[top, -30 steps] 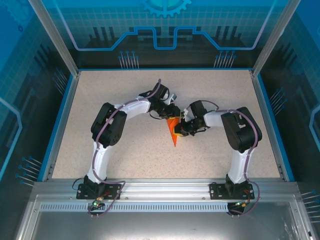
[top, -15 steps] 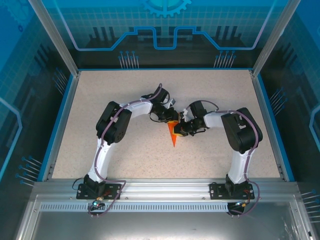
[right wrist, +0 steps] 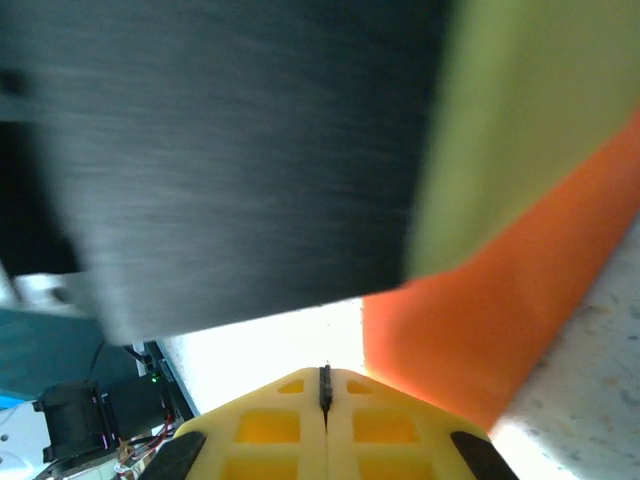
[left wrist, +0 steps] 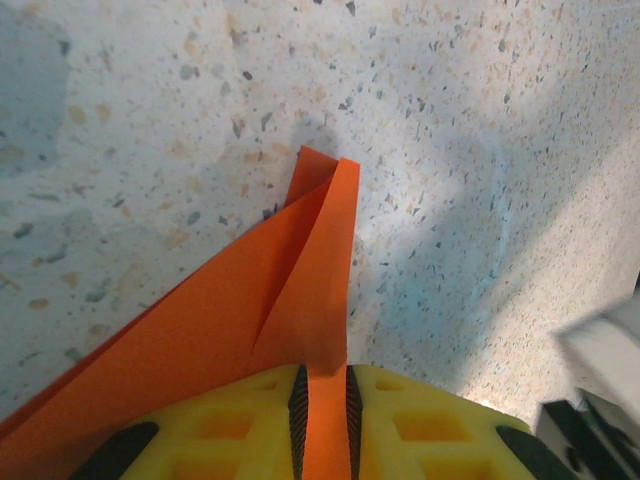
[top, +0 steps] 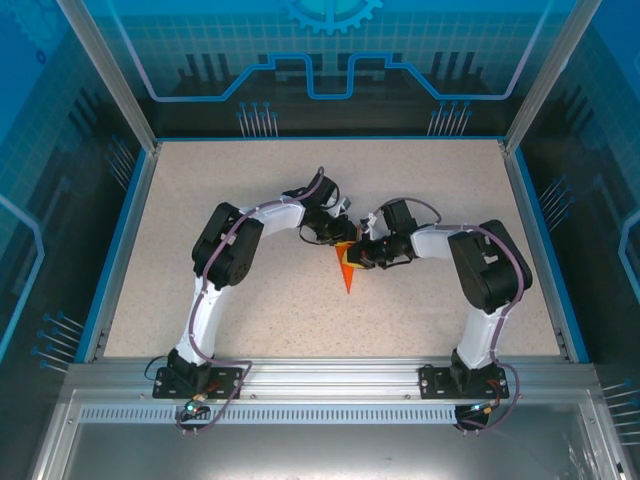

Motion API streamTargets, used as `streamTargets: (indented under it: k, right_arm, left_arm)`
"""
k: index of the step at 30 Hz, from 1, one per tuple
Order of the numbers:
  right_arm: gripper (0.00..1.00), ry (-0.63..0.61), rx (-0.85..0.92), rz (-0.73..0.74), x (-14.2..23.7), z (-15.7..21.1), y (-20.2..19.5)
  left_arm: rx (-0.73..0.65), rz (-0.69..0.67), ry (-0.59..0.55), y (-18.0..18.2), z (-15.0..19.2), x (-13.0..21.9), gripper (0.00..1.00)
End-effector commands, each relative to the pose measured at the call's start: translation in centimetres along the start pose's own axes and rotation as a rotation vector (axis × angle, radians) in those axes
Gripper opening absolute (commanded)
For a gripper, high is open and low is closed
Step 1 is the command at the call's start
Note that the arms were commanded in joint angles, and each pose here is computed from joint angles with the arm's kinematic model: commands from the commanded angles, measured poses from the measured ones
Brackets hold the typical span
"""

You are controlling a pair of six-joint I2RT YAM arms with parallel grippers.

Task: Fold a paper plane with a square sheet of paper (fold left side to right side)

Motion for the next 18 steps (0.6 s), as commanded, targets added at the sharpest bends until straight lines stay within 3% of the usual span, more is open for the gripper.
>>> streamTargets:
  k: [1, 18]
  right_arm:
    - [0.05, 0.069, -0.061, 0.030, -1.2, 0.8, -1.1]
    - [0.06, 0.238, -0.114, 0.030, -1.8, 4.5, -2.3]
  left_arm:
    - [0.063, -0.111, 0.061, 2.9, 1.8, -1.2, 0.21]
    - [0.080, -0.112, 0.048, 3.3, 1.6, -0.9, 0.21]
Point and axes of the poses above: each hand's point on the last joint's axis, 136 mm out from that joint toward the fingers, its own x axis back along the fingers, its own y axis along the line the jaws close on, z = x × y, the point moved 10 cm from there along x, back along the fingers, and after that the axes turned 9 degrees about -x, right-handed, at the moved point
